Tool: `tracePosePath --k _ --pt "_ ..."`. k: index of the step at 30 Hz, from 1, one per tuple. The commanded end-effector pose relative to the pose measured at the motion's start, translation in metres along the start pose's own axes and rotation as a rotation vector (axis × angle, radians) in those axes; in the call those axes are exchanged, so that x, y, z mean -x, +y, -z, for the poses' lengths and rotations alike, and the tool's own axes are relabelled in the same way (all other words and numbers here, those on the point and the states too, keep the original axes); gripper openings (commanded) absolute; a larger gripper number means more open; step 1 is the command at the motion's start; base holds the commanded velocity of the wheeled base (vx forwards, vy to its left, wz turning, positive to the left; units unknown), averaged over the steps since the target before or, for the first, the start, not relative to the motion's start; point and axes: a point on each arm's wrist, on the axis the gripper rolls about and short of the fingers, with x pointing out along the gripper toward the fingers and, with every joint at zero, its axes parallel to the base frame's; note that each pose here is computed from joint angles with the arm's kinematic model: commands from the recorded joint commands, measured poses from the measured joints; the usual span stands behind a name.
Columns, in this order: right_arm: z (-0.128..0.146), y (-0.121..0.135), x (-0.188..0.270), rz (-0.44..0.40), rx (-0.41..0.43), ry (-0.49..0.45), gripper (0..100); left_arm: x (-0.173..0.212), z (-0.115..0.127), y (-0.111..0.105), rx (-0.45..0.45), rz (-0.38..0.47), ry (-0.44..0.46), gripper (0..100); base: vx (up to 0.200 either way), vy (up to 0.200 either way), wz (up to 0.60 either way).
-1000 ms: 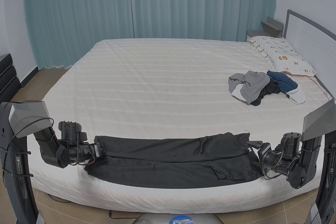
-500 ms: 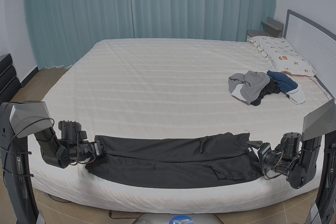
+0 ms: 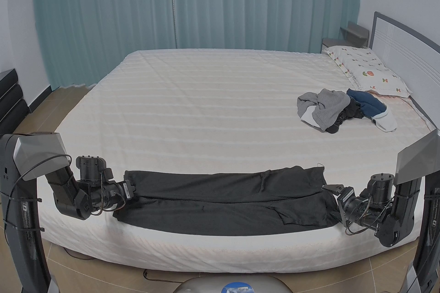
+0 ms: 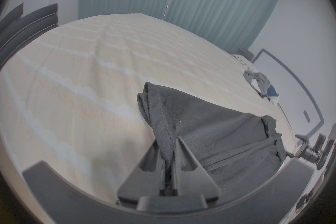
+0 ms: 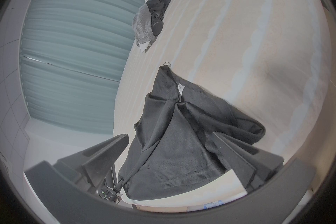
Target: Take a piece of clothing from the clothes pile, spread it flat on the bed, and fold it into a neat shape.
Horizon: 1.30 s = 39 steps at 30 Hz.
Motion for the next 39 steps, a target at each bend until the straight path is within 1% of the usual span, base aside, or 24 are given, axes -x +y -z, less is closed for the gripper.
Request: tracePosePath --k 1,3,6,8,14,16,19,20,23,24,28,29,30,31,32,33,34,36,38,39 --pt "0.0 0.001 -0.001 -0.01 0.002 -0.004 100 -0.006 -0.008 -0.011 0.057 0.027 -0.044 0 0.0 0.0 0.0" --pt "-0.001 0.001 0.0 -0.011 0.002 -0.005 100 -0.005 -0.01 -0.015 0.084 0.028 -0.053 0 0.0 0.0 0.0" --pt "0.0 0.001 0.0 -0.01 0.002 -0.004 100 -0.005 -0.009 -0.018 0.084 0.032 -0.054 0 0.0 0.0 0.0" --pt "-0.001 0.001 0.0 -0.011 0.002 -0.005 100 -0.005 -0.006 -0.019 0.085 0.031 -0.042 0 0.0 -0.2 0.0" --pt "0.0 0.001 0.0 -0.01 0.002 -0.004 100 0.001 -0.007 -0.024 0.08 0.039 -0.045 0 0.0 -0.2 0.0" --pt "0.0 0.001 0.0 -0.01 0.002 -0.004 100 0.003 -0.007 -0.03 0.077 0.039 -0.051 0 0.0 -0.2 0.0" --pt "0.0 0.001 0.0 -0.01 0.002 -0.004 100 0.006 -0.008 -0.037 0.069 0.014 -0.073 0 0.0 -0.2 0.0" --pt "0.0 0.001 0.0 -0.01 0.002 -0.004 100 0.006 -0.008 -0.037 0.069 0.014 -0.073 0 0.0 -0.2 0.0" --pt "-0.001 0.001 0.0 -0.011 0.002 -0.005 100 0.009 -0.008 -0.048 0.054 0.02 -0.079 0 0.0 -0.2 0.0" --pt "-0.001 0.001 0.0 -0.011 0.002 -0.005 100 0.009 -0.008 -0.048 0.054 0.02 -0.079 0 0.0 -0.2 0.0" --pt "-0.001 0.001 0.0 -0.011 0.002 -0.005 100 0.014 -0.01 -0.066 0.041 0.0 -0.113 0 0.0 -0.2 0.0" --pt "-0.001 0.001 0.0 -0.011 0.002 -0.005 100 0.014 -0.01 -0.066 0.041 0.0 -0.113 0 0.0 -0.2 0.0" --pt "0.0 0.001 -0.001 -0.01 0.002 -0.004 100 0.016 -0.011 -0.076 0.027 0.004 -0.121 0 0.0 -0.2 0.0" --pt "0.0 0.001 0.0 -0.01 0.002 -0.004 100 0.017 -0.011 -0.078 0.025 0.006 -0.122 0 0.0 -0.2 0.0" --pt "-0.001 0.001 0.0 -0.011 0.002 -0.005 100 0.021 -0.012 -0.088 0.013 0.003 -0.113 0 0.0 -0.2 0.0" --pt "-0.001 0.001 0.0 -0.011 0.002 -0.005 100 0.021 -0.012 -0.088 0.013 0.003 -0.113 0 0.0 -0.2 0.0" --pt "0.0 0.001 0.0 -0.01 0.002 -0.004 100 0.026 -0.013 -0.1 -0.002 0.005 -0.099 0 0.0 -0.2 0.0" --pt "0.0 0.001 0.0 -0.01 0.002 -0.004 100 0.031 -0.014 -0.116 -0.021 -0.004 -0.08 0 0.0 -0.2 0.0" --pt "0.0 0.001 0.0 -0.009 0.002 -0.002 100 0.031 -0.012 -0.126 -0.038 -0.016 -0.069 0 0.0 -0.2 0.0" --pt "0.0 0.001 0.0 -0.009 0.002 -0.002 100 0.031 -0.012 -0.126 -0.038 -0.016 -0.069 0 0.0 -0.2 0.0"
